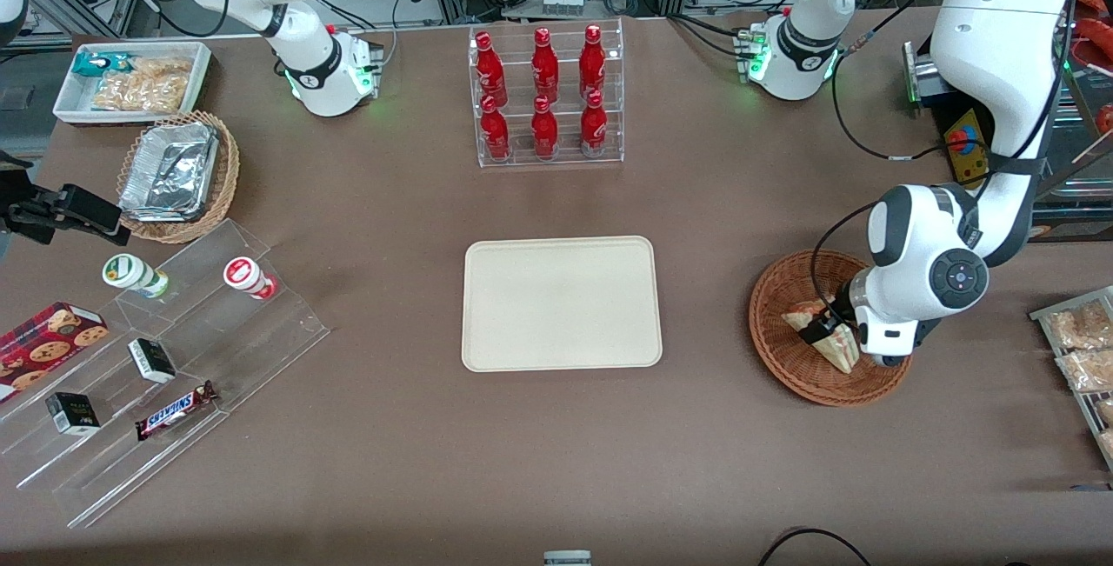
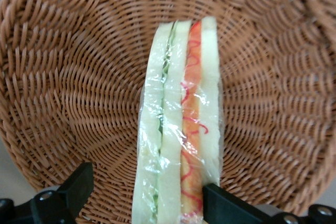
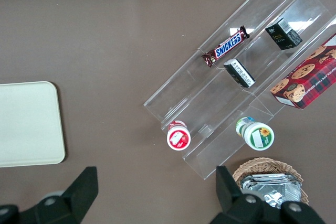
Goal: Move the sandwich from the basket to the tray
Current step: 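Close the left gripper on the wrapped sandwich and lift it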
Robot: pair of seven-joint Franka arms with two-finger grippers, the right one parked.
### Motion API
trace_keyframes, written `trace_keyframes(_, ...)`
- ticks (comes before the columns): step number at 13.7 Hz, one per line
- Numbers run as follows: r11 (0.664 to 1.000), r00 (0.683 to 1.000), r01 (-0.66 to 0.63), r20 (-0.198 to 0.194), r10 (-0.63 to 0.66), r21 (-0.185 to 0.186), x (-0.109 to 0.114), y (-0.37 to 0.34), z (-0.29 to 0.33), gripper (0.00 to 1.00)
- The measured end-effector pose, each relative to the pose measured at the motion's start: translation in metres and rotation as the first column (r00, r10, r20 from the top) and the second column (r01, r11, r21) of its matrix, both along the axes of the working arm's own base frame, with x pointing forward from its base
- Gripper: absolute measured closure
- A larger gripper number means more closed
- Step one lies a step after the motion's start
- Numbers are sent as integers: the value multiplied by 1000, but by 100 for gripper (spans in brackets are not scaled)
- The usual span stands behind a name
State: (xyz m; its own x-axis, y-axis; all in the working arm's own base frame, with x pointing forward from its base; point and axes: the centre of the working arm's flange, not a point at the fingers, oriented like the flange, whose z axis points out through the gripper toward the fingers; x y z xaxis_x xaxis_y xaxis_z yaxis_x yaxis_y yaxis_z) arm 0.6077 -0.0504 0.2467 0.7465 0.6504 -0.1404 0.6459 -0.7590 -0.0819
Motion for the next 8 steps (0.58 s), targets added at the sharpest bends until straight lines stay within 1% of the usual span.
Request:
trace_keyframes(1, 1000, 1000, -1, 7, 1, 0, 3, 0, 6, 0)
trace_keyframes(5, 1000, 1000, -6, -5, 6, 6, 17, 2, 35, 0)
trace_keyframes(8, 999, 999, -33, -7, 33, 11, 18, 3, 36, 0)
